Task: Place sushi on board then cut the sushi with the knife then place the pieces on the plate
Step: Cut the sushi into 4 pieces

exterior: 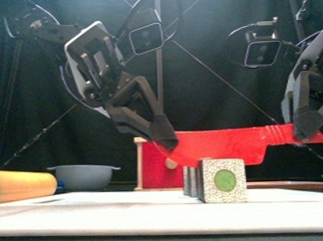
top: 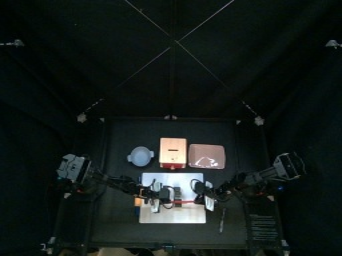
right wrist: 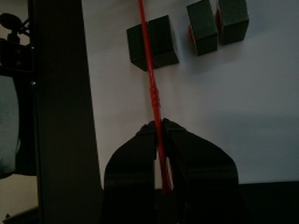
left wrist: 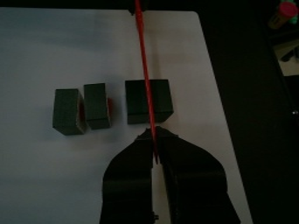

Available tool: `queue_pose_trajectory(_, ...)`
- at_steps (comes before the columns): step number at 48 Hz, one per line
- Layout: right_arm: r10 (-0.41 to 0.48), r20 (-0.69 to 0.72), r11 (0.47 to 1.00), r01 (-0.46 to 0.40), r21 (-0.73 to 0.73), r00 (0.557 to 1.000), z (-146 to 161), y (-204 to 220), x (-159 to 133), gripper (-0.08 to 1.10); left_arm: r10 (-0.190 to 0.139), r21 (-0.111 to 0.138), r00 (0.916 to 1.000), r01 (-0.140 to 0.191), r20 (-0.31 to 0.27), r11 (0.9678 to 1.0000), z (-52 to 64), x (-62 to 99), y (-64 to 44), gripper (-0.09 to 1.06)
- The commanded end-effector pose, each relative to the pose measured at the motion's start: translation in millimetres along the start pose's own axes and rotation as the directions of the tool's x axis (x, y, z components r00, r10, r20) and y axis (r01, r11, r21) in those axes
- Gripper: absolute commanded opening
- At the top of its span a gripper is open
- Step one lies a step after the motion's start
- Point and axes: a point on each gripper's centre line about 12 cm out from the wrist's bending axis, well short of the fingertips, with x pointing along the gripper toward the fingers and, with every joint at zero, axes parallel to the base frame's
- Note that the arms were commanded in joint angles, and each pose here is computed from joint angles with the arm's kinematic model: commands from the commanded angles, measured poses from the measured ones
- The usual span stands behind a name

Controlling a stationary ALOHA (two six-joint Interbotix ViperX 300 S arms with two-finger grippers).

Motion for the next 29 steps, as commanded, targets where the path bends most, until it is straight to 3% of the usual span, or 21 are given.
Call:
queue_pose_trajectory(1,0.006,0.021,1.000,-0.006,0.017,1.000,6.7,2.0,-1.0,0.42,-0.012,0.009,0.9996,0.012,0.024,0.9999,7.9,-0.4,-5.8,0.39)
queue_pose_trajectory(29,-0.020,-0.053,0.999,0.022,0.048,0.998,-5.9,0.6,19.2,0.42,-0.008,-0.010,0.9995,0.008,-0.031,0.9999,-6.8,8.6,-6.2,0.39)
